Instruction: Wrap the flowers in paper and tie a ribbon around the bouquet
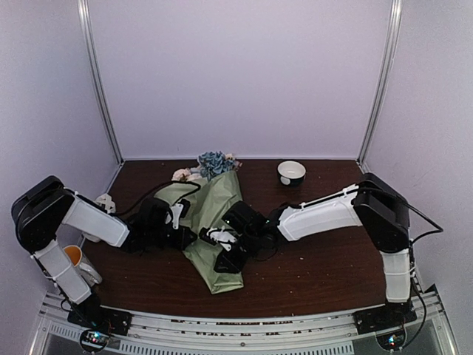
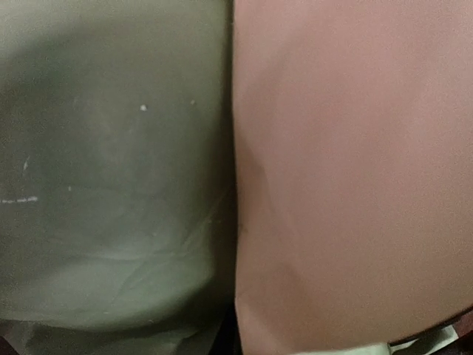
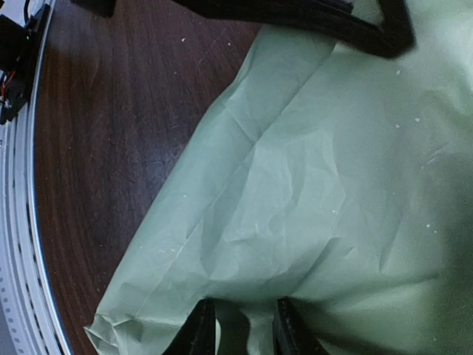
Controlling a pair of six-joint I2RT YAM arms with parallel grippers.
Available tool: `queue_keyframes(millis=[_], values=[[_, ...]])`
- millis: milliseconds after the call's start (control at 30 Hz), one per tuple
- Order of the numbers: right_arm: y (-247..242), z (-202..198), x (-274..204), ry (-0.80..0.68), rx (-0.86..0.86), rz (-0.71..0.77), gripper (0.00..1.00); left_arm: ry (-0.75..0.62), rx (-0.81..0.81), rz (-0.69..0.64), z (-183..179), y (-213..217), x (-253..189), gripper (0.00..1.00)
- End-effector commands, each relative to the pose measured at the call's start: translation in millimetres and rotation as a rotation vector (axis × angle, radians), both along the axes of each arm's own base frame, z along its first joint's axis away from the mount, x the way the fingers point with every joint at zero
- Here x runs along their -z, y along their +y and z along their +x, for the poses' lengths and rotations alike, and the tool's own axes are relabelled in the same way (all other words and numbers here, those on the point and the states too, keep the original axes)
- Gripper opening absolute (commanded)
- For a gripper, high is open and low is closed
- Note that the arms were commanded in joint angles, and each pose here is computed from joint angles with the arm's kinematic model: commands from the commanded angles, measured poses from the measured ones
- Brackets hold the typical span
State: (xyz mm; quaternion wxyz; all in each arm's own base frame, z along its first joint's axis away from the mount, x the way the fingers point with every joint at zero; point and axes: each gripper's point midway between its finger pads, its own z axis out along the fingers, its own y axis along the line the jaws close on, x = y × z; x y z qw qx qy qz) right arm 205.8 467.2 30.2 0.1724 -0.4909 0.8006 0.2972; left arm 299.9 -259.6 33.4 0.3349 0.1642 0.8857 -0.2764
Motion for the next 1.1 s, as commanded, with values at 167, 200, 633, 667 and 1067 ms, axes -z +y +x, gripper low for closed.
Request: queue_keyframes(millis=[167,200,633,667,1067], values=[[-11.5,-16.3,40.0,-0.083,-0.108,-0.207,0.27,-0.183,0.040,-0.097,31.7,-12.5,-65.2,0.55],[-11.9,-16.3,39.7,-0.083,-0.107,-0.208,0.27,-0.197,0.035,-0.076,38.4,-12.4,-69.8,0.55],[-15.6,-15.4,23.4,-0.124,-0.129,-0.228,0.27,-0.241,-0.081,0.031,88.5,25.2,-94.9,0.00],[-13.7,-15.7,12.1,-0.127,-0.135,-0.218,0.27,-0.223,-0.095,0.035,86.8,29.8,-86.4,0.00],[48.1,-22.9,-38.8,-0.225,-0.202,-0.137,0.24,-0.163,-0.118,0.003,88.5,40.8,-42.8,0.00]])
